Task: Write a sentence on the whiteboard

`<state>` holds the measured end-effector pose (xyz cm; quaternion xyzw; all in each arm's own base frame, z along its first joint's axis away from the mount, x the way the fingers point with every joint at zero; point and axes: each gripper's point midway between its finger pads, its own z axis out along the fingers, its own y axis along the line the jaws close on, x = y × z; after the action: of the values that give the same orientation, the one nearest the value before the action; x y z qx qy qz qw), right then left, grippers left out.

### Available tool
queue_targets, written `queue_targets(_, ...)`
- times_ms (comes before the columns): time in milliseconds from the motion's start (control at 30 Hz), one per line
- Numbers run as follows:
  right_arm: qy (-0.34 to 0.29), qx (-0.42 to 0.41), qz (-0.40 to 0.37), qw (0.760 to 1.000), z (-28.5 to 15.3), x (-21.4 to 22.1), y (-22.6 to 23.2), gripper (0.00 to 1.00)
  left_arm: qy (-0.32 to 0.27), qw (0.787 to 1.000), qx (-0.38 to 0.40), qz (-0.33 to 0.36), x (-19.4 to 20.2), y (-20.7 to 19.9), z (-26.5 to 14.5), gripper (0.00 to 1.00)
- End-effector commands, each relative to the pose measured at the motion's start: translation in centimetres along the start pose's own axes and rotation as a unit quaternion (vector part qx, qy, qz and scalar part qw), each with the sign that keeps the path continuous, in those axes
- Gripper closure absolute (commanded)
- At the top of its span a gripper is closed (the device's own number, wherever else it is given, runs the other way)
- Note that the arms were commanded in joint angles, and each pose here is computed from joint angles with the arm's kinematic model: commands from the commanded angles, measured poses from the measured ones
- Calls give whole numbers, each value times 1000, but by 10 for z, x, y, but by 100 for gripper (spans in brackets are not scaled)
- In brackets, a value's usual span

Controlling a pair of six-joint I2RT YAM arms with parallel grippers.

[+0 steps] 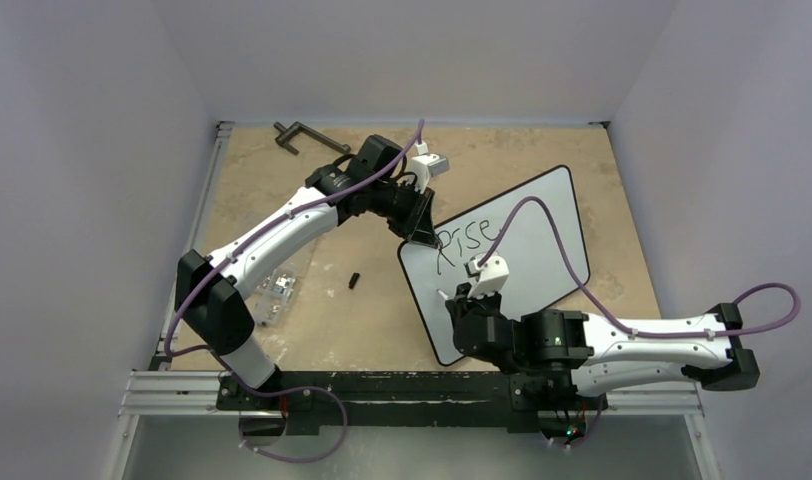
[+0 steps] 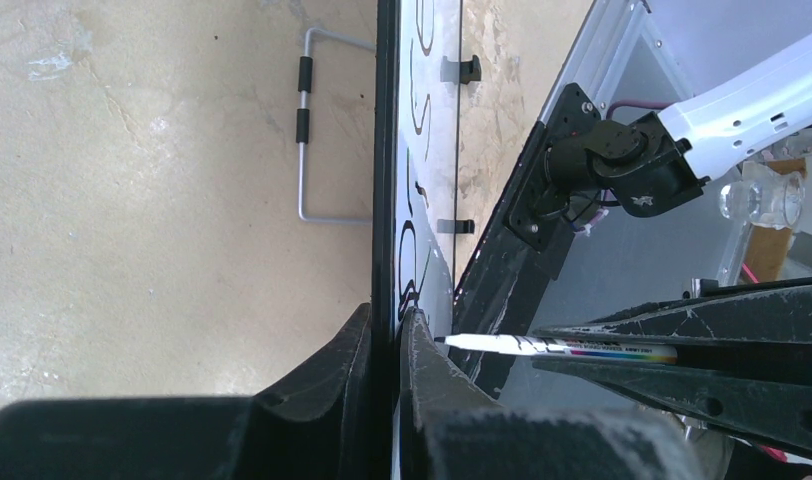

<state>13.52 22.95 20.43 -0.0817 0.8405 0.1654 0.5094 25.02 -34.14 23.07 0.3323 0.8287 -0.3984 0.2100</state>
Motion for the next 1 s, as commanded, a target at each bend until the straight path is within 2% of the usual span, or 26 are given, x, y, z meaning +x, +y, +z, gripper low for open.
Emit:
queue_targets(0, 2, -26, 11, 1000, 1, 1, 10, 100, -56, 996, -62, 36, -30, 24, -12, 100)
queue_targets(467, 53, -26, 20, 998, 0, 32, 3, 100, -58, 996, -63, 34, -31, 26, -13, 100)
queue_targets(733, 61, 5, 23, 998, -1, 36, -8, 100, -58, 996, -64, 34, -31, 27, -13, 100)
queue_targets(967, 36, 25, 14, 999, 1, 20, -9, 100, -57, 996, -64, 33, -31, 27, -13, 100)
